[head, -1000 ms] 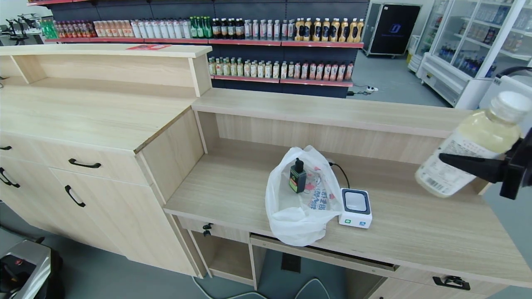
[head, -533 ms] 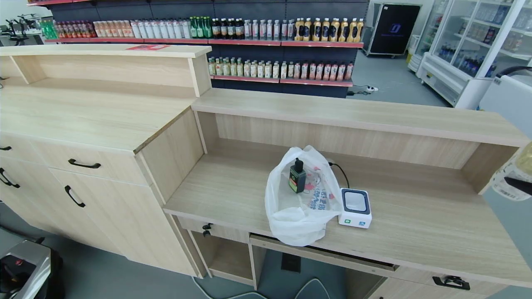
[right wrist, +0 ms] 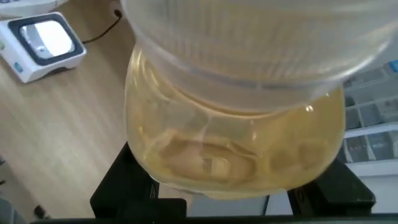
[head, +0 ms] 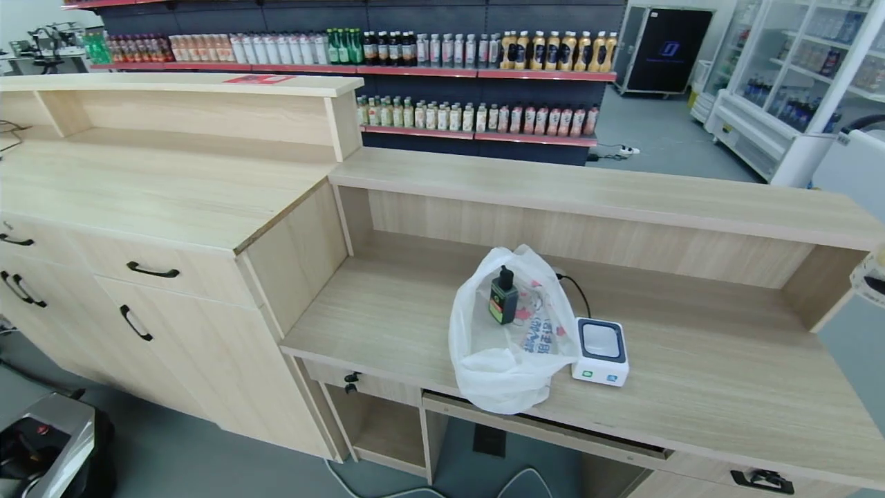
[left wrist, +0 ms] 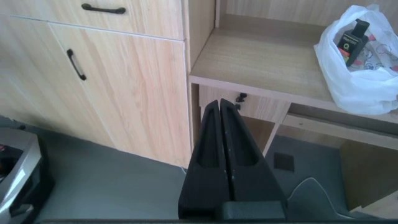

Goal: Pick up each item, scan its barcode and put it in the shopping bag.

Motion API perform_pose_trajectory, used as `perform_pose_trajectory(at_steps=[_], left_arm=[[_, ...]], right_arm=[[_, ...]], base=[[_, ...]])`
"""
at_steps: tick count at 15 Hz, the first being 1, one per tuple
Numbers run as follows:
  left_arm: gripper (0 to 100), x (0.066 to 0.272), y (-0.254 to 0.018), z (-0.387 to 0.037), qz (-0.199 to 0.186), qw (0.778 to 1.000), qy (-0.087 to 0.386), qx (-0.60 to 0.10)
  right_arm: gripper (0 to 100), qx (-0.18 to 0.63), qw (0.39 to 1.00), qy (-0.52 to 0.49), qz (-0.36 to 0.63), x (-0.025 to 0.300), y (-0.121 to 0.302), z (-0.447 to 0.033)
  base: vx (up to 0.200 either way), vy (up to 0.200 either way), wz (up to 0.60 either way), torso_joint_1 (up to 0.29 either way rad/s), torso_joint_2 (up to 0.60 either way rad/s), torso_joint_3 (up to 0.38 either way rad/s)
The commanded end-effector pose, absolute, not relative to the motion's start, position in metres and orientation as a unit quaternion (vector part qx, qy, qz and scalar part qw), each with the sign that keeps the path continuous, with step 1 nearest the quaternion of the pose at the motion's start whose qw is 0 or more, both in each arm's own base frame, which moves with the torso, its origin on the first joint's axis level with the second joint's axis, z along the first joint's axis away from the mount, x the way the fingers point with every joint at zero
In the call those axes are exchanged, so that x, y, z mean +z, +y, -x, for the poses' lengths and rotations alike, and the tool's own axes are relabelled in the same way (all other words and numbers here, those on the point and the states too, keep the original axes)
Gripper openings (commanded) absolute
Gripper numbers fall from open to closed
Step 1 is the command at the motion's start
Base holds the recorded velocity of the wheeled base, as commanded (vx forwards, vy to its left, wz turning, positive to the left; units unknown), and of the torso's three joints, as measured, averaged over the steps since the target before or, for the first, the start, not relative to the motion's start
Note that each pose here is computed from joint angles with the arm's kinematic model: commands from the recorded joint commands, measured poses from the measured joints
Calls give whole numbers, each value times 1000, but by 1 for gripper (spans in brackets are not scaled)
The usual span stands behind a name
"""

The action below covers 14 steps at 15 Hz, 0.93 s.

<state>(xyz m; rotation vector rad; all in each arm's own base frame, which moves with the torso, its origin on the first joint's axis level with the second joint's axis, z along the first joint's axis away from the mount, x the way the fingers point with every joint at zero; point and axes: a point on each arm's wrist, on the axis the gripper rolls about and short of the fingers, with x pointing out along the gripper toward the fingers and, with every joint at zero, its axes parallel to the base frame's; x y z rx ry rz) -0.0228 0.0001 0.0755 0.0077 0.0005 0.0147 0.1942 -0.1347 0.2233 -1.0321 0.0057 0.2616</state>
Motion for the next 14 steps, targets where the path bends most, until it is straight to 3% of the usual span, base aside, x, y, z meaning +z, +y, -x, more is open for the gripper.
perform_pose_trajectory(at_steps=[1,7,14], left_arm=[[0,75,0,23,-4,1000,0,8],[0,75,0,23,-4,1000,0,8],[0,75,0,23,-4,1000,0,8]], right_arm=[[0,134,863,0,488,202,-151,-220],[0,169,879,53,443,144,-178,-250],[0,253,870,26,421,106,-177,-279]], base=[[0,0,600,2,-2,-7],[0,0,100,0,1,0],[0,0,0,0,0,0]])
